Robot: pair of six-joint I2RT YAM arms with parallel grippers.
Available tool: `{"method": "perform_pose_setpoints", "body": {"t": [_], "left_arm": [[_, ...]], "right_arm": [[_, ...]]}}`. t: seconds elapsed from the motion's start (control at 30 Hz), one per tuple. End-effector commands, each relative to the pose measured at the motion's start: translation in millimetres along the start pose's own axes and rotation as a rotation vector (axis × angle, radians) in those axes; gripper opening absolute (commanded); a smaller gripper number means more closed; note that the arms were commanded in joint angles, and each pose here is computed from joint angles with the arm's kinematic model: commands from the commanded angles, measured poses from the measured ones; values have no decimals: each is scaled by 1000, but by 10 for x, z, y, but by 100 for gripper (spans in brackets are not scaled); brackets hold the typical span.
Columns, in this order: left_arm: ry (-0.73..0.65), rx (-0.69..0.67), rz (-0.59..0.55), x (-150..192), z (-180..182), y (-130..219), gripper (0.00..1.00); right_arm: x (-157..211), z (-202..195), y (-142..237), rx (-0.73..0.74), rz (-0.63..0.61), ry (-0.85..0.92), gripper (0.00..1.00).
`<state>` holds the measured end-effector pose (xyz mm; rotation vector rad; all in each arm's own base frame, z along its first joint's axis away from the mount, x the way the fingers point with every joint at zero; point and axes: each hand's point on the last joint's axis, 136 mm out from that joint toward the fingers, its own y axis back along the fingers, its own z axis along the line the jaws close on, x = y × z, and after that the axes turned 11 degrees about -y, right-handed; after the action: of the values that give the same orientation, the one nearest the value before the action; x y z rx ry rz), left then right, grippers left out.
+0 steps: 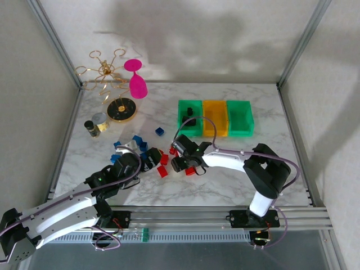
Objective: Sort the legos into containers by color
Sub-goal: Pick up the lego from the bottom-center of the table.
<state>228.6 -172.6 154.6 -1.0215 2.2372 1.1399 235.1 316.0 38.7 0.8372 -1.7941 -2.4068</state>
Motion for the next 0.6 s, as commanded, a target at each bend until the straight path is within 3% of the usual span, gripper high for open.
{"method": "perform_pose_setpoints", "body": {"t": [0.0, 0.37, 0.57], "left_arm": [[4, -35, -19, -21, 71, 26, 100], [-8, -41, -25, -41, 62, 17, 99], [-13, -35, -30, -70, 30, 23, 100]], "right_arm": [[21, 12, -42, 25, 28, 41, 54], [13, 18, -18, 23, 26, 32, 38], [-65, 31, 109, 11, -10, 9, 37]]}}
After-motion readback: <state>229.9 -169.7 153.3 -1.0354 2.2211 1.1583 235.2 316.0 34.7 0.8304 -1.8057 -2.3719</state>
